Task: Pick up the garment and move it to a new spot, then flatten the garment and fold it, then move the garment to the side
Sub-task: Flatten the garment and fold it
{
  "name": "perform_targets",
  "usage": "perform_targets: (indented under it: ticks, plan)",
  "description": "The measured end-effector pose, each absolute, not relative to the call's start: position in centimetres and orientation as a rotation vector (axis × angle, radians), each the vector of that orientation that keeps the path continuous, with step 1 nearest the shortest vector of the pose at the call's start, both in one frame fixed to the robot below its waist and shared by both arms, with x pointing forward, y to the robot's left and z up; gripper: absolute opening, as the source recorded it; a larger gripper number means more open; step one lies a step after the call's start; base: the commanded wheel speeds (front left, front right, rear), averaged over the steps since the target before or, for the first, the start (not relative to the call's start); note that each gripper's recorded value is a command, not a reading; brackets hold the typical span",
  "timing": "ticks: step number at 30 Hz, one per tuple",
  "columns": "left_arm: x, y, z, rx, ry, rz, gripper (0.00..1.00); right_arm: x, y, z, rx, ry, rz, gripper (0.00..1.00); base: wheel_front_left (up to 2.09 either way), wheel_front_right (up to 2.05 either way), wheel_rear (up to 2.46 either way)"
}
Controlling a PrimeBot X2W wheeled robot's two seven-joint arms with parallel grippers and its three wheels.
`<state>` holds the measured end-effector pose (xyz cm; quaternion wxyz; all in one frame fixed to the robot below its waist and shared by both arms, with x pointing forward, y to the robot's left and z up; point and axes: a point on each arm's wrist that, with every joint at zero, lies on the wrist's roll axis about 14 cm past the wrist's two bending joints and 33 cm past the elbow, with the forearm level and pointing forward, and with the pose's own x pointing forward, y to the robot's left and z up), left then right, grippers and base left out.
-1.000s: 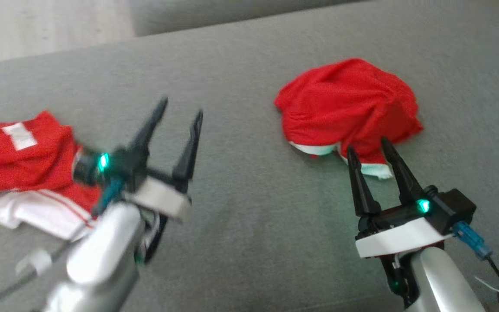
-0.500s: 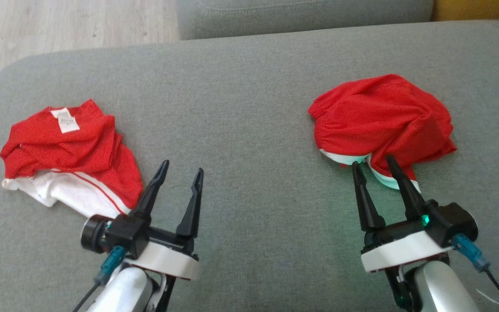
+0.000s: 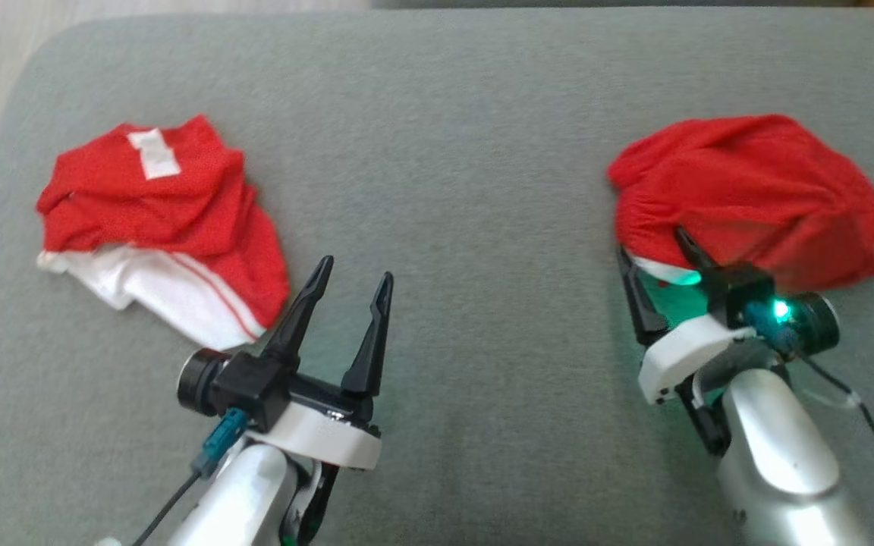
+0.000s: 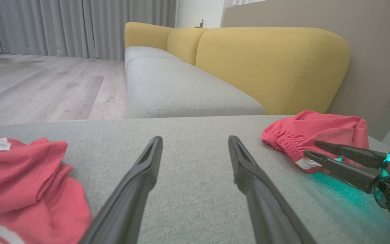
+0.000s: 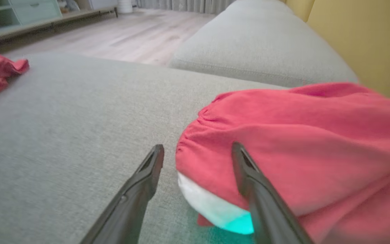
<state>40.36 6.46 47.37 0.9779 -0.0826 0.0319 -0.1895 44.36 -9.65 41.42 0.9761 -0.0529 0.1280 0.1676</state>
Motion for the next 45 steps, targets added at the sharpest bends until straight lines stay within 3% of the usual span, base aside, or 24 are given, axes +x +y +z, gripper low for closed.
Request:
perform_targets:
  ticks: [4, 5, 6, 16, 24, 25, 26, 35, 45]
  plan:
    - [40.5, 7.3, 46.9, -0.167, 0.075, -0.351, 1.0, 45.1, -9.7, 38.5, -0.157, 0.375, 0.343, 1.0, 0.0, 0.0, 0.0]
    - [40.6, 7.5, 46.9, -0.17, 0.074, -0.345, 1.0, 45.1, -9.7, 37.9, -0.16, 0.399, 0.344, 0.46, 0.0, 0.0, 0.0]
    - [40.5, 7.7, 46.8, -0.17, 0.077, -0.341, 1.0, 45.2, -9.6, 37.5, -0.162, 0.413, 0.347, 0.0, 0.0, 0.0, 0.0]
    - [40.7, 8.3, 47.5, -0.165, 0.052, -0.323, 1.0, 46.4, -4.6, 42.1, -0.009, 0.213, 0.46, 0.0, 0.0, 0.0, 0.0]
    - [40.7, 7.5, 48.6, -0.162, 0.02, -0.346, 1.0, 42.8, 2.4, 45.5, 0.07, 0.135, 0.695, 0.02, 0.0, 0.0, 0.0]
    - [40.7, 7.4, 48.6, -0.163, 0.019, -0.349, 1.0, 42.1, 3.0, 44.8, 0.05, 0.163, 0.723, 0.8, 0.0, 0.0, 0.0]
    - [40.7, 7.4, 48.6, -0.165, 0.019, -0.348, 1.0, 41.4, 3.3, 44.1, 0.029, 0.193, 0.743, 1.0, 0.0, 0.0, 0.0]
    - [40.0, 7.0, 48.3, -0.178, 0.031, -0.354, 1.0, 41.7, 1.8, 44.8, 0.043, 0.172, 0.693, 1.0, 0.0, 0.0, 0.0]
    - [39.8, 5.8, 49.4, -0.172, 0.0, -0.39, 1.0, 43.5, -5.7, 50.3, 0.1, -0.018, 0.44, 1.0, 0.0, 0.0, 0.0]
